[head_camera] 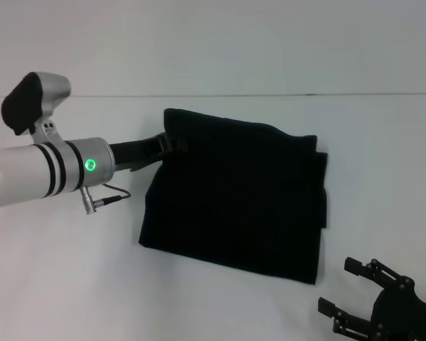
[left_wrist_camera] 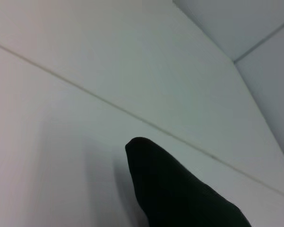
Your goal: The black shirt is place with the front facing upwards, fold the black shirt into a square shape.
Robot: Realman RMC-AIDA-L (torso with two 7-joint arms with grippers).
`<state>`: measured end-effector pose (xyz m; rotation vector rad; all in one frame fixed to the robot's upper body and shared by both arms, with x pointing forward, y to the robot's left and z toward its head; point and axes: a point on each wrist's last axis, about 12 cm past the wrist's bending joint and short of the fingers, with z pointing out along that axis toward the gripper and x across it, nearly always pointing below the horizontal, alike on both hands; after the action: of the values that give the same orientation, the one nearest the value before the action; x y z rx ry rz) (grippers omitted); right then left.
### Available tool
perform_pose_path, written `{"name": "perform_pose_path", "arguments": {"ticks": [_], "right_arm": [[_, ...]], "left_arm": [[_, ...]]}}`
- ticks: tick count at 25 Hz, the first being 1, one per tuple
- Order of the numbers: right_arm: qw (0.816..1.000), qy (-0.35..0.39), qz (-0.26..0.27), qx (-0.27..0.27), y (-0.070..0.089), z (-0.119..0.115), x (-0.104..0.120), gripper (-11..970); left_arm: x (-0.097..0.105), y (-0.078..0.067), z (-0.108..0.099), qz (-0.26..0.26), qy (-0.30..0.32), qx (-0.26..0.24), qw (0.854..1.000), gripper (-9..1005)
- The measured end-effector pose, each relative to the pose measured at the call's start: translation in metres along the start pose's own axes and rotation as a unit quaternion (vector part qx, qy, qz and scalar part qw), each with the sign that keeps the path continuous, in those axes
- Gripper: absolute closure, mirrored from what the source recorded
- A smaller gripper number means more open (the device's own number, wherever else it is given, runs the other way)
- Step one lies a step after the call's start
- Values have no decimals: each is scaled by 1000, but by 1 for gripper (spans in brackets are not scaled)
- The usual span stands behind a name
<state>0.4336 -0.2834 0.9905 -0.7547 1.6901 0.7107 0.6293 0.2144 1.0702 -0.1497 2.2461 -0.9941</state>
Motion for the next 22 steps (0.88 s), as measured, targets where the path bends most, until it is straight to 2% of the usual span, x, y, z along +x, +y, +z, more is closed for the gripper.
{"name": "perform_pose_path", "arguments": {"ticks": [5,10,13,17,22], "right_arm": [[1000,-2,-1,-2,0,0,-1,51],[1000,-4,-3,-2,-1,0,-2,51],[1000,-6,-4,0,-1,0,-2,51],[1000,-7,-4,0,-1,0,-3,51],[1000,-12,-5,4,-3,2,-5,51]], "left_arm": [[4,13,-9,-43,-32,0,999,867],[20,32,-22,-106,-58,3,993,869],[28,37,-26,-129,-64,10,990,870],[33,35,-29,-120,-56,28,991,852],[35,29,-36,-74,-42,73,994,828]]}}
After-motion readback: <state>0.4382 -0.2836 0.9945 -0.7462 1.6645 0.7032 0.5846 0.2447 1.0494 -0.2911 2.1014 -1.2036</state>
